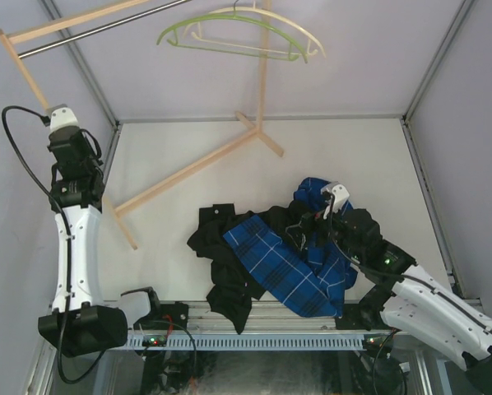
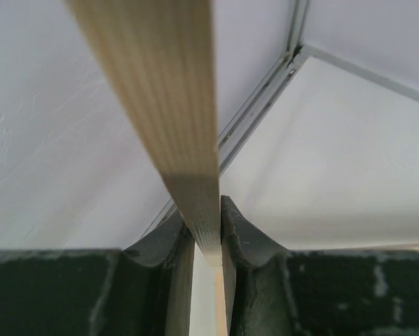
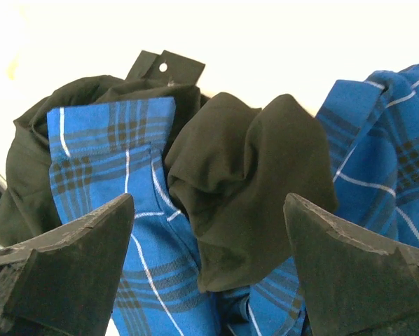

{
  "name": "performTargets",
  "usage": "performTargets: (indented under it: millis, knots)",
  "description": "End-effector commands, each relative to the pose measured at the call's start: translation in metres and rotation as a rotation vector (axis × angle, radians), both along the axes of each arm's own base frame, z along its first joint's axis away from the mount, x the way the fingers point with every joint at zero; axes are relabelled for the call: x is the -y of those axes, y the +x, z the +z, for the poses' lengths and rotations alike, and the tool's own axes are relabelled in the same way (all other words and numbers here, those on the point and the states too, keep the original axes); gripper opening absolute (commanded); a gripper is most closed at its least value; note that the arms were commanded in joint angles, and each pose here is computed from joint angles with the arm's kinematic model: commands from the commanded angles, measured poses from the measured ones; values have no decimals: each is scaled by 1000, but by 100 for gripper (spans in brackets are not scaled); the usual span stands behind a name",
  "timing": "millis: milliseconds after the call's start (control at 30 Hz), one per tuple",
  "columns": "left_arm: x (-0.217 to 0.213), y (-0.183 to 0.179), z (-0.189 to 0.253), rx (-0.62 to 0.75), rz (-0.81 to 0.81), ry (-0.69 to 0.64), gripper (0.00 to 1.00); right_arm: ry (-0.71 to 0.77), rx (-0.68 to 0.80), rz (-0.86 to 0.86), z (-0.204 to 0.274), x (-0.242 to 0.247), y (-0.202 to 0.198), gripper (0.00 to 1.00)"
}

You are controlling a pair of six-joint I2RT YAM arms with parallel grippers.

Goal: Place the shirt on the hanger
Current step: Move the clothesline to the center of the board.

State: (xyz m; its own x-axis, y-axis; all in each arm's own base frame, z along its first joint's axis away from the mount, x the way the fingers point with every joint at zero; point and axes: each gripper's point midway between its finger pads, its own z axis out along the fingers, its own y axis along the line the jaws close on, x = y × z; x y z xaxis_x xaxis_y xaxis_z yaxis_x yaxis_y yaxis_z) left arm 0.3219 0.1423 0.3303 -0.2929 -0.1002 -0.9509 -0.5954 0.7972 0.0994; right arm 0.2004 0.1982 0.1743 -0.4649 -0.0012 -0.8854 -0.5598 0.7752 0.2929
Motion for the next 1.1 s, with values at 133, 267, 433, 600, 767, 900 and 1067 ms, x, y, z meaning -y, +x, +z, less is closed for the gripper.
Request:
performTargets:
  millis: [133,267,433,600,767,900,1067]
  knots:
    - [17,4,26,119,-54,-83,0,144,110,-129,46,3,62,87]
    - [2,-17,17,117,78,-84,1,173,124,-129,54,-4,98,87]
    - [-2,-28,0,96,147,-134,13,196,201,-143,64,-12,142,88]
    - [1,-27,-19,52,146,-178,30,245,223,-125,69,-30,202,89]
    - [10,-31,-36,23,122,-218,49,348,251,-107,73,-50,265,93]
    - [17,-41,-47,24,100,-244,60,395,320,-67,86,-71,315,94]
    - [19,-54,-55,41,104,-236,66,515,378,-47,89,-80,361,95]
